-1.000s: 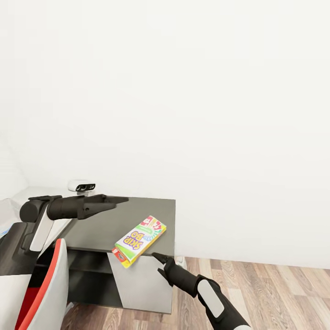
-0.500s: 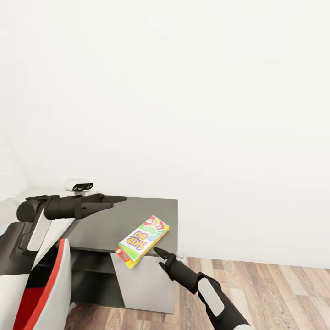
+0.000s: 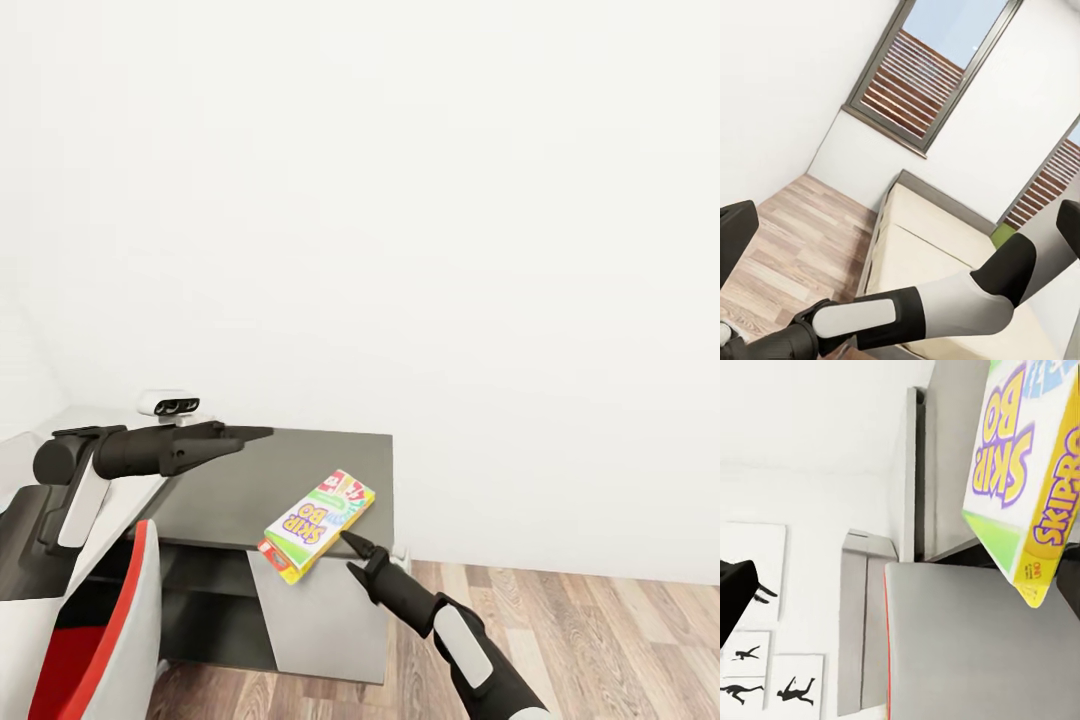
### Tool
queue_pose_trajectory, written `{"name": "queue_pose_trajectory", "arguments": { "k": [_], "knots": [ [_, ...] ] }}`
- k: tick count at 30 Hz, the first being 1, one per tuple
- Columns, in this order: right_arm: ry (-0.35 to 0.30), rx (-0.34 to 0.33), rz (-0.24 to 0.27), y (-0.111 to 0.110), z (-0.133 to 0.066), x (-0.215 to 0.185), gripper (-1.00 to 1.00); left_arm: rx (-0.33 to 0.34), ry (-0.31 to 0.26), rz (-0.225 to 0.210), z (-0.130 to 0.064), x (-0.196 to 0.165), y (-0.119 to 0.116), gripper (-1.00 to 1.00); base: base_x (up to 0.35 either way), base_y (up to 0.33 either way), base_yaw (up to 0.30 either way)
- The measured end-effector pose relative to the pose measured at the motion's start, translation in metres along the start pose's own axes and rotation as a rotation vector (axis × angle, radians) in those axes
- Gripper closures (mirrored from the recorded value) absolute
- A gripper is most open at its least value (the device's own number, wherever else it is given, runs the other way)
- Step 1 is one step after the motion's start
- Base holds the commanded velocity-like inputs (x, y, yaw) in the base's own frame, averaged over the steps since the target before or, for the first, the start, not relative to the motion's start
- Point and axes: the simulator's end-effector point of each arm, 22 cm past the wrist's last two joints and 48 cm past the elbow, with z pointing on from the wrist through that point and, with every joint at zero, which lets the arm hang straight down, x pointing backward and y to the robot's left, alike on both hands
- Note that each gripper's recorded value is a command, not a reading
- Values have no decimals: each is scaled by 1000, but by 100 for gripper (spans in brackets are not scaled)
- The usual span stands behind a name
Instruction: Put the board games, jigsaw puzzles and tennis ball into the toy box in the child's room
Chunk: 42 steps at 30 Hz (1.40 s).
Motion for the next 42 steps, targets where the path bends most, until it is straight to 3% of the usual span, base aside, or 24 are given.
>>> {"name": "queue_pose_trajectory", "arguments": {
  "k": [3, 8, 42],
  "knots": [
    [-27, -23, 41, 0, 0, -6, -100, -1, 0, 0, -1, 4, 3, -100, 0, 0, 0],
    [-37, -31, 62, -6, 1, -7, -100, -1, 0, 0, -2, 10, 7, -100, 0, 0, 0],
    [-23, -25, 69, -56, 5, 1, -100, -1, -2, 2, -9, 51, 32, -100, 0, 0, 0]
  ]
}}
